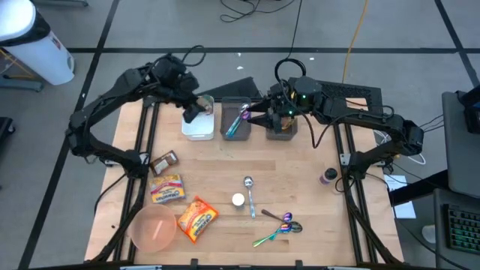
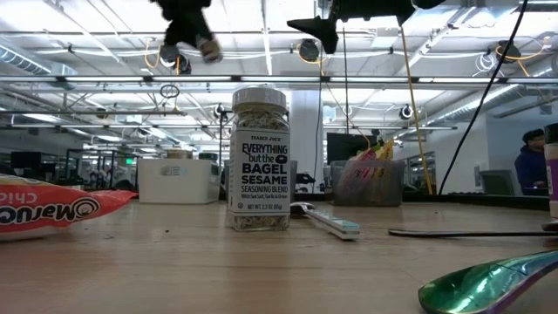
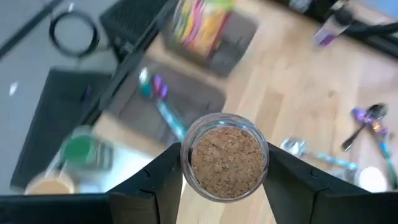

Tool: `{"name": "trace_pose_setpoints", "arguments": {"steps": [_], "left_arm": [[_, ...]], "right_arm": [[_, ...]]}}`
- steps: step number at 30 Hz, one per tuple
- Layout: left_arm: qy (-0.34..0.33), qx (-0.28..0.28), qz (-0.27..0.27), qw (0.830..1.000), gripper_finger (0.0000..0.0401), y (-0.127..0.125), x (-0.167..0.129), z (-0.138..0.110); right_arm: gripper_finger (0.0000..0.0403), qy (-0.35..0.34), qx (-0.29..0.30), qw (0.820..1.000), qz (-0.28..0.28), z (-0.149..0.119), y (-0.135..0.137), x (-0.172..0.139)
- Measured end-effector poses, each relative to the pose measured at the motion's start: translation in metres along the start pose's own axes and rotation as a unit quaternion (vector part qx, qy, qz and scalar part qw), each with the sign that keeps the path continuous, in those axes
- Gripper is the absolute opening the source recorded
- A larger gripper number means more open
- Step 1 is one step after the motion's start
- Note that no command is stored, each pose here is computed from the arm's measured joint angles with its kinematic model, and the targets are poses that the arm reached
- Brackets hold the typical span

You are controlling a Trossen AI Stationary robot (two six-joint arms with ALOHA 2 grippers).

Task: Pick & Place Food Item
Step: Put the brown seasoning bottle into the white bin

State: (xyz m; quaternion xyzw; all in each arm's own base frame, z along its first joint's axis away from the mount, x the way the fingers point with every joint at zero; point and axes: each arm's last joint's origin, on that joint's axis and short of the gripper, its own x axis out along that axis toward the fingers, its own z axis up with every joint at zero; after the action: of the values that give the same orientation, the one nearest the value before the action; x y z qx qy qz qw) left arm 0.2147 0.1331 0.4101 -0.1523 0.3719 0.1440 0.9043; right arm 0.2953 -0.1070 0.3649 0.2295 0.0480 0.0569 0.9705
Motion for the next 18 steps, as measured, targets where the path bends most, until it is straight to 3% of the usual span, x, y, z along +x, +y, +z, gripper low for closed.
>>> {"name": "trace_pose_setpoints", "arguments": {"steps": [8,18], "left_arm": [[0.018,-0.063,0.044,0.997,0.0189,0.016,0.015,-0.057],[0.060,-0.140,0.060,0.987,0.0189,0.019,0.043,-0.113]], "right_arm": [[0.0297,-0.001,0.002,1.000,-0.002,0.000,0.000,0.000],[0.0297,-0.038,-0.005,0.996,-0.085,-0.006,0.003,0.006]]}}
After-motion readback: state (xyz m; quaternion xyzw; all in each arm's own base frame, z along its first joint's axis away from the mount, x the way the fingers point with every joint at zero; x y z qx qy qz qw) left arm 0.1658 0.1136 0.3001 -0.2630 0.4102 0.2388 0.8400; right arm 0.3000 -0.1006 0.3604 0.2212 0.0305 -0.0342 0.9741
